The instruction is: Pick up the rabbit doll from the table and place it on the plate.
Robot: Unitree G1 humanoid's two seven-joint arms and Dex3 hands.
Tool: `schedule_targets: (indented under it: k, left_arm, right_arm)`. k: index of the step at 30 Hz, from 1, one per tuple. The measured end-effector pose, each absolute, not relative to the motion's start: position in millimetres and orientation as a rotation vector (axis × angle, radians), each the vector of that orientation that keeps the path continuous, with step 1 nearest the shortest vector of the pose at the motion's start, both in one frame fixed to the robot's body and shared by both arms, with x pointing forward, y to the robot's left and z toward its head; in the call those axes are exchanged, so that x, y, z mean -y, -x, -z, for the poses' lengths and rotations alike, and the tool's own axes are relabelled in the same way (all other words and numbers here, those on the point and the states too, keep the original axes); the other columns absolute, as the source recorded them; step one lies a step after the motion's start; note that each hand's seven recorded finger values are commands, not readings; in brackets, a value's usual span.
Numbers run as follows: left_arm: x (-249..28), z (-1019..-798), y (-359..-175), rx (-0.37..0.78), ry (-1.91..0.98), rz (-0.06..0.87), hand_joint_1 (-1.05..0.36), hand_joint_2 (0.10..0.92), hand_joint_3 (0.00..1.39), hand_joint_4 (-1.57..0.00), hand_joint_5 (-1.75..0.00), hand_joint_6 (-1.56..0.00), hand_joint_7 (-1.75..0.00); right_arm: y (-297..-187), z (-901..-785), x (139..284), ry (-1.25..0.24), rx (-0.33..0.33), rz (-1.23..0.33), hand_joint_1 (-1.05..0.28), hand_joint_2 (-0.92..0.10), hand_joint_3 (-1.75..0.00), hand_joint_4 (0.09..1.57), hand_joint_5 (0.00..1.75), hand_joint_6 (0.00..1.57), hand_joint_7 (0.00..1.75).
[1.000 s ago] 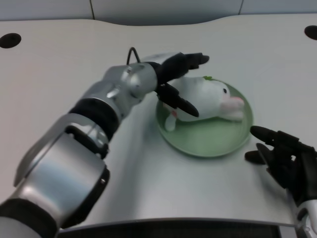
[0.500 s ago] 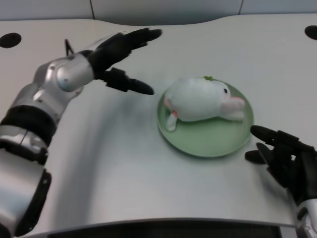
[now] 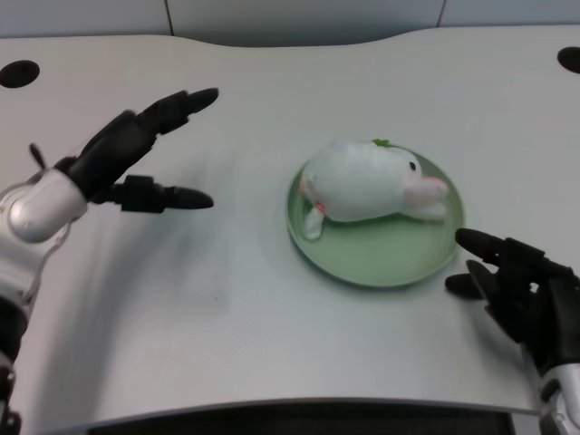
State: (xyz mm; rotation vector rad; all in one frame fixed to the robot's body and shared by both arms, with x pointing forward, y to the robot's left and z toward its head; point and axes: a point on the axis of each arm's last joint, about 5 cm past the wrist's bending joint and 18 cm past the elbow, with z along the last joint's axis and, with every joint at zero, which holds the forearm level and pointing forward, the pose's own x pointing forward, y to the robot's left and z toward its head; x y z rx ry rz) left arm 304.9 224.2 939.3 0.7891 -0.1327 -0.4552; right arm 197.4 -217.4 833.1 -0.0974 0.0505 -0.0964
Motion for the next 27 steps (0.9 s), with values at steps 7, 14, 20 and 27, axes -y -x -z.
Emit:
schedule_targets:
  k: [7, 14, 20, 27]
  left_arm:
    - [-234.4, -913.4, -270.9, 0.127, -0.696, 0.357, -0.48, 0.921, 0.09, -0.31, -0.2, -0.27, -0.05]
    - [-232.5, -893.1, -240.2, 0.097, -0.582, 0.241, -0.37, 0.921, 0.23, -0.36, -0.23, -0.3, -0.03]
    - [-230.0, -888.7, -229.6, 0.088, -0.565, 0.208, -0.35, 0.921, 0.23, -0.37, -0.24, -0.31, -0.03]
    - [-222.2, -873.4, -213.0, 0.059, -0.557, 0.212, -0.36, 0.921, 0.24, -0.43, -0.29, -0.39, -0.05]
  right_arm:
    - [-197.6, -833.4, 217.7, 0.097, -0.054, 0.095, -0.41, -0.92, -0.19, 0.8, 0.77, 0.99, 0.01]
    - [-197.6, -833.3, 218.0, 0.096, -0.06, 0.094, -0.4, -0.92, -0.19, 0.8, 0.77, 0.99, 0.01]
    - [-197.5, -833.5, 217.9, 0.097, -0.055, 0.092, -0.41, -0.92, -0.19, 0.8, 0.77, 1.0, 0.01]
    - [-197.8, -834.3, 218.3, 0.093, -0.052, 0.092, -0.42, -0.92, -0.19, 0.8, 0.78, 1.0, 0.01]
